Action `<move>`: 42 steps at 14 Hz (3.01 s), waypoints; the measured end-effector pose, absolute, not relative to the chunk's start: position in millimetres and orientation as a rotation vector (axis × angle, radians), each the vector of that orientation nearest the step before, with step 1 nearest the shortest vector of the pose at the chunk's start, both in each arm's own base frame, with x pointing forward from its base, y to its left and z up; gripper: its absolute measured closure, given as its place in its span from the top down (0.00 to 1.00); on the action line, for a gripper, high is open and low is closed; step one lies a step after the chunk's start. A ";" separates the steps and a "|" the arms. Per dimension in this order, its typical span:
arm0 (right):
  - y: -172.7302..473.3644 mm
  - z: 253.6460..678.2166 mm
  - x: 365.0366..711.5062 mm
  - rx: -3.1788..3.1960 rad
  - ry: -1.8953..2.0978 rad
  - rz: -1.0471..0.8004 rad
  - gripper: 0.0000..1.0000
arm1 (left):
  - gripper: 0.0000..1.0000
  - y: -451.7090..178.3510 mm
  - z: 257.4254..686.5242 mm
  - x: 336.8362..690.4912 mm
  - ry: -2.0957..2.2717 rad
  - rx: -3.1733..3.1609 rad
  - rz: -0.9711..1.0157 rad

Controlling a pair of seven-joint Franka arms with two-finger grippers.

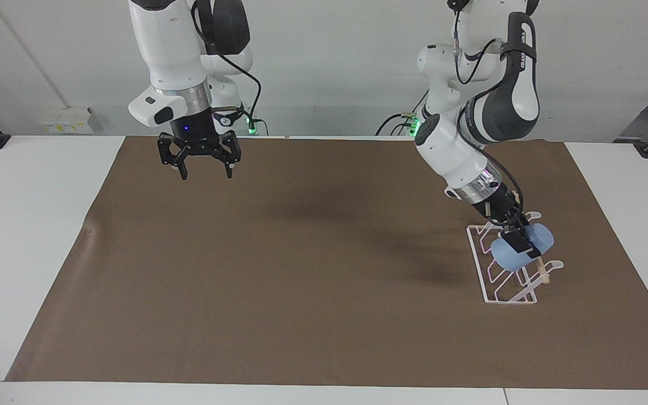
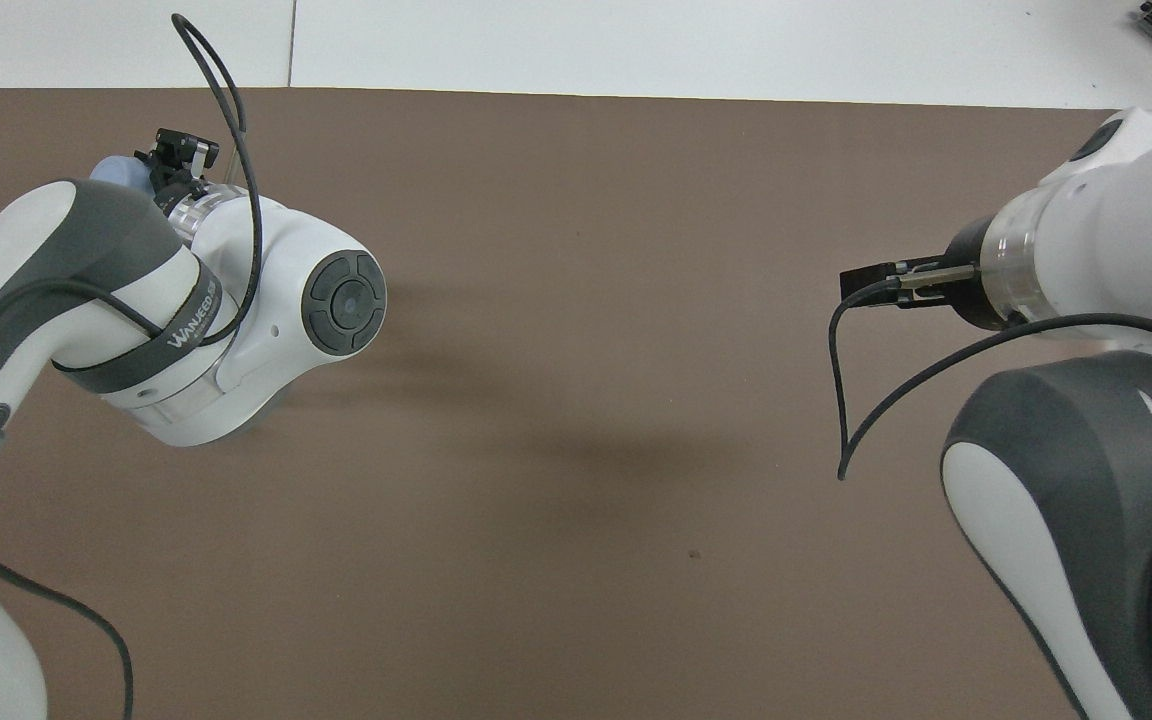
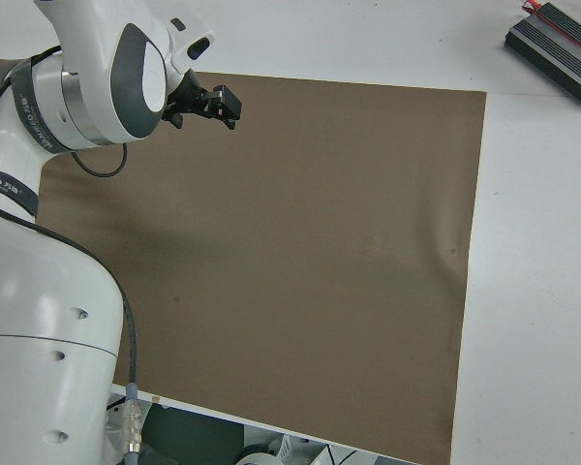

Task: Hang cup on cup holder
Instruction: 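Hang the cup on a rack hook with the left gripper while the right gripper withdraws, then open the left gripper and pull it back from the rack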

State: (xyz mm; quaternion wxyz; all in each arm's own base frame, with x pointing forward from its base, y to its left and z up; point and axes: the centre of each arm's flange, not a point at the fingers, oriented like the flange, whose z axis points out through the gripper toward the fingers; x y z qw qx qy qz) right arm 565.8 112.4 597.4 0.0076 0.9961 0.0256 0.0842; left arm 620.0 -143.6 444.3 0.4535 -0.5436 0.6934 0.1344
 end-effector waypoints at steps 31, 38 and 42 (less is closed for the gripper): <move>112.1 595.6 564.3 3.114 0.080 0.248 1.00 | 1.00 -123.9 595.2 537.6 1.447 -2.375 0.162; 112.1 595.6 564.1 3.113 0.080 0.248 1.00 | 1.00 -98.8 623.8 496.5 0.948 -2.830 0.177; 112.1 595.7 564.1 3.113 0.080 0.248 1.00 | 1.00 -104.5 630.0 496.1 0.803 -2.973 0.139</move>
